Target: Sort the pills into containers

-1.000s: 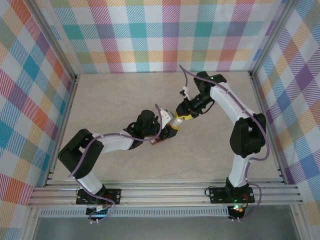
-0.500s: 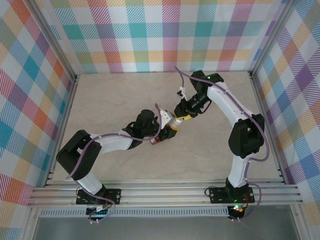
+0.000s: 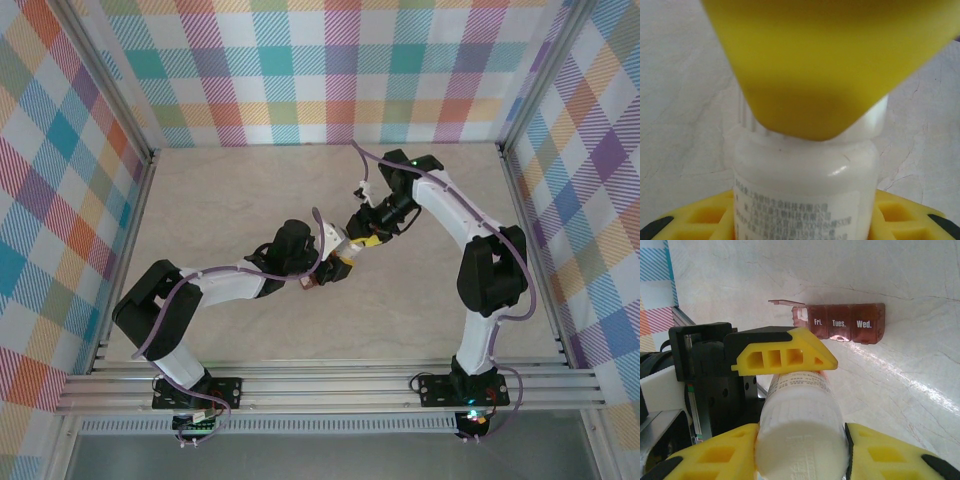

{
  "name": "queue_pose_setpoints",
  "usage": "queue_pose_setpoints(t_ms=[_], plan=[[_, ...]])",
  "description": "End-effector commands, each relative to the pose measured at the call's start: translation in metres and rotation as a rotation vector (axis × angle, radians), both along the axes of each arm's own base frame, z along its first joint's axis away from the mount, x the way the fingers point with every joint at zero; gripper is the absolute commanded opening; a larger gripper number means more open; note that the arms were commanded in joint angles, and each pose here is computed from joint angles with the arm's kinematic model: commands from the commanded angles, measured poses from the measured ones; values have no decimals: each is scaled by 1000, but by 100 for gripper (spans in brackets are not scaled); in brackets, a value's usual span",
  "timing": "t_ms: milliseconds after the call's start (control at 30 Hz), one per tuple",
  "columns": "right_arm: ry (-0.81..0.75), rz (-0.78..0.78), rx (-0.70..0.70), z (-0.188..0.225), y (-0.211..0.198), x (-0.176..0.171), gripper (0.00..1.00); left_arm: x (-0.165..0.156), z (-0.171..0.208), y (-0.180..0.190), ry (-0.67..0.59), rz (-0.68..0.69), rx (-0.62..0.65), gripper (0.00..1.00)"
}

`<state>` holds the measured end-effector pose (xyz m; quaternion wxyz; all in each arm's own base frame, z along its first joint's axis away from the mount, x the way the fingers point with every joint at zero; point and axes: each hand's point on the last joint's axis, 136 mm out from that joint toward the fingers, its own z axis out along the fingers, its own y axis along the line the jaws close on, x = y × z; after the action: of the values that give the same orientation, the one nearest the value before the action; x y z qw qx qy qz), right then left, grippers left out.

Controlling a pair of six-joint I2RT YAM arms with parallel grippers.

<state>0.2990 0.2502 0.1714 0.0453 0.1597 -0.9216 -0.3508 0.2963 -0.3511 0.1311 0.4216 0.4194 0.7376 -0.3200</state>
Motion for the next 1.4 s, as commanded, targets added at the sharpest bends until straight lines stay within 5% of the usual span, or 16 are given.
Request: queue_pose_setpoints(t_ms=[0, 767, 1367], plan=[[77, 29, 51, 1, 19, -18, 42, 10, 89, -24, -215, -37, -199, 0], [-56, -131, 77, 40, 16, 26, 70, 18, 72, -23, -181, 2, -179, 0], [-152, -418, 157, 67, -36, 81, 75, 17, 72, -23, -163, 7, -189, 0]])
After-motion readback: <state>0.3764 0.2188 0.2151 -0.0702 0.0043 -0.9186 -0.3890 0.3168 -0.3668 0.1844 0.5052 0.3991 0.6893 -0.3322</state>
